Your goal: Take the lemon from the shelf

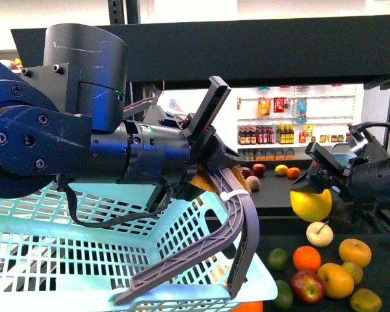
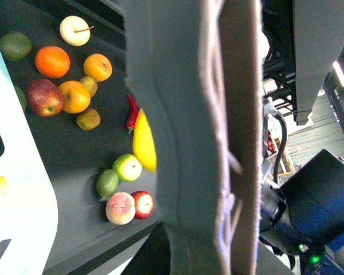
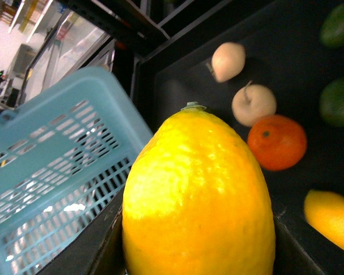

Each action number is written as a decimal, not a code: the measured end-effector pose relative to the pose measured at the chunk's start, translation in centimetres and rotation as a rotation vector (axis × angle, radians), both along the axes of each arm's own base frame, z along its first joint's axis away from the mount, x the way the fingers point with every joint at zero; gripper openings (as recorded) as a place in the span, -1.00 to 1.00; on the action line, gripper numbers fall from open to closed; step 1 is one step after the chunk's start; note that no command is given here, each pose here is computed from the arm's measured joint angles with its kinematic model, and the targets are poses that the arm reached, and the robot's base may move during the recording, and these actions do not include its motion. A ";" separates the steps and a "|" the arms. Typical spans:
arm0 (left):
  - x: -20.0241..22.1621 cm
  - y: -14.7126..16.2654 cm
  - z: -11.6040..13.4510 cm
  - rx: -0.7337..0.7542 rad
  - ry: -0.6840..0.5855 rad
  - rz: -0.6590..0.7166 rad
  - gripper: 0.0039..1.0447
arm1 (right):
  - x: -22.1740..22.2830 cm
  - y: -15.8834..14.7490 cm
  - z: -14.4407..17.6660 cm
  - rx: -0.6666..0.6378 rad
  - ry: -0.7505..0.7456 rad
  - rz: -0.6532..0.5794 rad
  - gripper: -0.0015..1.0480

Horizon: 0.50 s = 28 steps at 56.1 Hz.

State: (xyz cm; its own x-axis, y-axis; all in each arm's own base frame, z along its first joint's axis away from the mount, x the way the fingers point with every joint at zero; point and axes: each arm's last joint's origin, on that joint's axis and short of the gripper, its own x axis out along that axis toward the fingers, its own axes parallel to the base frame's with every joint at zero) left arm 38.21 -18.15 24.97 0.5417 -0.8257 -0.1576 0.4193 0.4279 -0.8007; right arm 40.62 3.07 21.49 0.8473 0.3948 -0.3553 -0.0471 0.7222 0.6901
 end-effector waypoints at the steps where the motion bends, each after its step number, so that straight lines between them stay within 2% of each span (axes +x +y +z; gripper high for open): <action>1: 0.0 0.0 0.0 0.000 0.000 0.000 -0.86 | -0.2 0.2 0.1 0.002 0.000 0.005 0.03; 12: 0.0 0.0 0.0 0.000 0.000 0.000 -0.86 | -2.0 3.2 0.2 0.044 0.012 0.074 0.03; 28: 0.0 0.0 0.0 0.000 0.000 0.000 -0.86 | -3.0 6.1 -1.5 0.052 0.053 0.154 0.03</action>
